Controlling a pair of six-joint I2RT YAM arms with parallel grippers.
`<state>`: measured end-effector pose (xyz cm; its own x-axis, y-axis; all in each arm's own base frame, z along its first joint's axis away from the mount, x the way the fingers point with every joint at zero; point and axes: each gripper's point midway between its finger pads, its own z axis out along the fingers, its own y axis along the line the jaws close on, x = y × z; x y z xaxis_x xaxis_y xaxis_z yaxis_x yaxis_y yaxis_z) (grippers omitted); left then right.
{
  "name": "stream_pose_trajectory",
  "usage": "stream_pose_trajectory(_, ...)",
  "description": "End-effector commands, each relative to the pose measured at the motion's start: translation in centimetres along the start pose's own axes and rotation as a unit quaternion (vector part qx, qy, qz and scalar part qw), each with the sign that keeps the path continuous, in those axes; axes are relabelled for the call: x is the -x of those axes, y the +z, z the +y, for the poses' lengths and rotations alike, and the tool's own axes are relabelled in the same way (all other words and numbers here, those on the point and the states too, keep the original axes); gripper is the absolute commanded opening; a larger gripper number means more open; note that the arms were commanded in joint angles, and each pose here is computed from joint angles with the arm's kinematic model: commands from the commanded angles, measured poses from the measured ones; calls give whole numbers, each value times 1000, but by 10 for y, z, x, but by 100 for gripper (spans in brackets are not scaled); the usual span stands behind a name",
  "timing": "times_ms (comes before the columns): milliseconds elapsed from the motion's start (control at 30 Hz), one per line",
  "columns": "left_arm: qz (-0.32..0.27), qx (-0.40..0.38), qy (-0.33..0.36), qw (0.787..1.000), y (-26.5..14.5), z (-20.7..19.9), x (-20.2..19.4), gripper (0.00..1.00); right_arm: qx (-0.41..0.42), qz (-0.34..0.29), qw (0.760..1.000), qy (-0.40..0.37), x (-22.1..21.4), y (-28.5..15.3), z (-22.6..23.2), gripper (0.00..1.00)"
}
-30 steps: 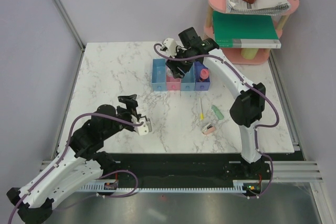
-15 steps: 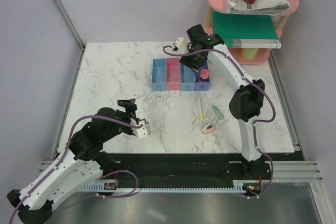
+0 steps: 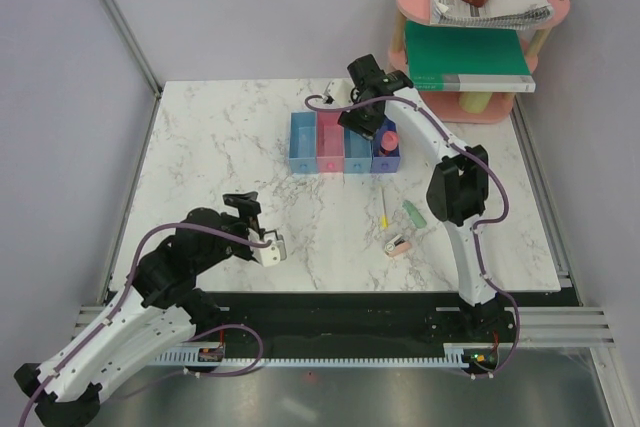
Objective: Sort the stationery into containers
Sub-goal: Place the stationery in the storage box.
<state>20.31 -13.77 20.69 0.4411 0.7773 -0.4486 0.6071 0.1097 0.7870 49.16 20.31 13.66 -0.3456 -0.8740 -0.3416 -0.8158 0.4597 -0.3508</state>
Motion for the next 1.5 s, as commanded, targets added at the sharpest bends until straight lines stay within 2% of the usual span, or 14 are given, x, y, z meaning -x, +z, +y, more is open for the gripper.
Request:
stream_pose_trajectory(0,10,-1,-14,1000,1,-7,-6,93,-46,-38,998,-2,24,-9,-23,56)
stream_pose_trajectory(467,7,-3,-16,1000,1,-14,-8,93,-49,-27,998,-21,33,21,-9,56)
stream_pose_trajectory(900,4,-4,-23,1000,1,-18,-10,93,-91,-9,996,-22,28,33,-17,56)
stream_pose_trajectory(1467,2,-5,-26,1000,1,-21,-10,93,-104,7,994,-27,21,44,-15,73)
